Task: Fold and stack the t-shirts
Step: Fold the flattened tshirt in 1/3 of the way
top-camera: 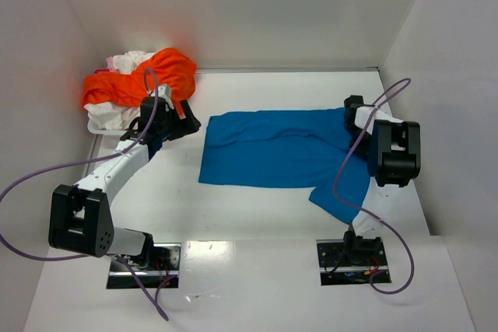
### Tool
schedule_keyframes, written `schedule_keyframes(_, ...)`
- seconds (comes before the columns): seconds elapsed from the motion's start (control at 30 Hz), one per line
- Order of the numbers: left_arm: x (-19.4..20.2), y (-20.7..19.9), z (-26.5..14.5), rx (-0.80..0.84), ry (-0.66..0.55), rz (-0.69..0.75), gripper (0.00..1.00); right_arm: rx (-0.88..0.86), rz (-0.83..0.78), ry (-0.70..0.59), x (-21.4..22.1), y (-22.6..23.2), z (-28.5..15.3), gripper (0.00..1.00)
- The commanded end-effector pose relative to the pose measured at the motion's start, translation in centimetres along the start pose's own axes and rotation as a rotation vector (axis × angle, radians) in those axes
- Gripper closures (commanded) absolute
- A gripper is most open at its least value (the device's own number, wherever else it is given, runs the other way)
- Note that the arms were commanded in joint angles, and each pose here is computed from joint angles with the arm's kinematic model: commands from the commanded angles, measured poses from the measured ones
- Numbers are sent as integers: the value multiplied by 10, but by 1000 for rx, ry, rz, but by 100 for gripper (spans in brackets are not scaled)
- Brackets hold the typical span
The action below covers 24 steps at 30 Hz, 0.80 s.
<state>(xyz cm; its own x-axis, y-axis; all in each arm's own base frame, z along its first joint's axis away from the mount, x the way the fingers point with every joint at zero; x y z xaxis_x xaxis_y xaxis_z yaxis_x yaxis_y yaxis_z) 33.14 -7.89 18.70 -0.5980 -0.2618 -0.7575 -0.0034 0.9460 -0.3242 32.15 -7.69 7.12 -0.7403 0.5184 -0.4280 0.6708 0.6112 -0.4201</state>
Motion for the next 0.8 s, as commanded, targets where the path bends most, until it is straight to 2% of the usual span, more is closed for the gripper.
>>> schedule_keyframes(0.0,-8,-6,0,48,-32,-14,0,-114,138,-115,-36,2,-23,97)
schedule_keyframes(0.1,-8,-9,3,77,-30,-13,0,-263,159,-151,-38,8,-55,85)
schedule_keyframes(0.13,-7,-11,3,95,-24,-12,0,-342,174,-204,-39,10,-77,74)
schedule_keyframes(0.2,-10,-12,10,105,-14,6,0,-482,180,-229,-38,16,-102,67)
schedule_keyframes(0.23,-14,-14,12,107,-18,7,0,-555,184,-262,-41,19,-115,53)
schedule_keyframes(0.27,-18,-15,14,116,-19,18,0,-631,197,-293,-42,14,-134,50)
schedule_keyframes(0.33,-28,-15,24,119,-22,24,0,-804,175,-291,-38,19,-158,46)
schedule_keyframes(0.4,-26,-17,36,140,11,22,0,-991,166,-328,-37,24,-191,46)
schedule_keyframes(0.47,-32,-22,44,179,13,33,1,-1089,173,-346,-36,28,-207,46)
schedule_keyframes(0.77,-23,-31,92,314,155,60,4,-1196,-15,-287,6,90,-231,46)
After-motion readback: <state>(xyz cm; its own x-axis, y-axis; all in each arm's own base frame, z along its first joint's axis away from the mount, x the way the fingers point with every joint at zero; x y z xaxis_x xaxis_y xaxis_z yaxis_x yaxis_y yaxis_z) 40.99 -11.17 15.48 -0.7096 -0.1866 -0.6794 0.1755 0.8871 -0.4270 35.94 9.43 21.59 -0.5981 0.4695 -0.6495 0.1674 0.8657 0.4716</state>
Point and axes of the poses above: each gripper's point midway between its finger pads, its own z axis out along the fingers, its own y axis along the line the jaws close on, x = y × z, the point moved 7 cm from there along -z, back along the fingers, and after that the axes turned 7 degrees about z, right-handed, at the moved point
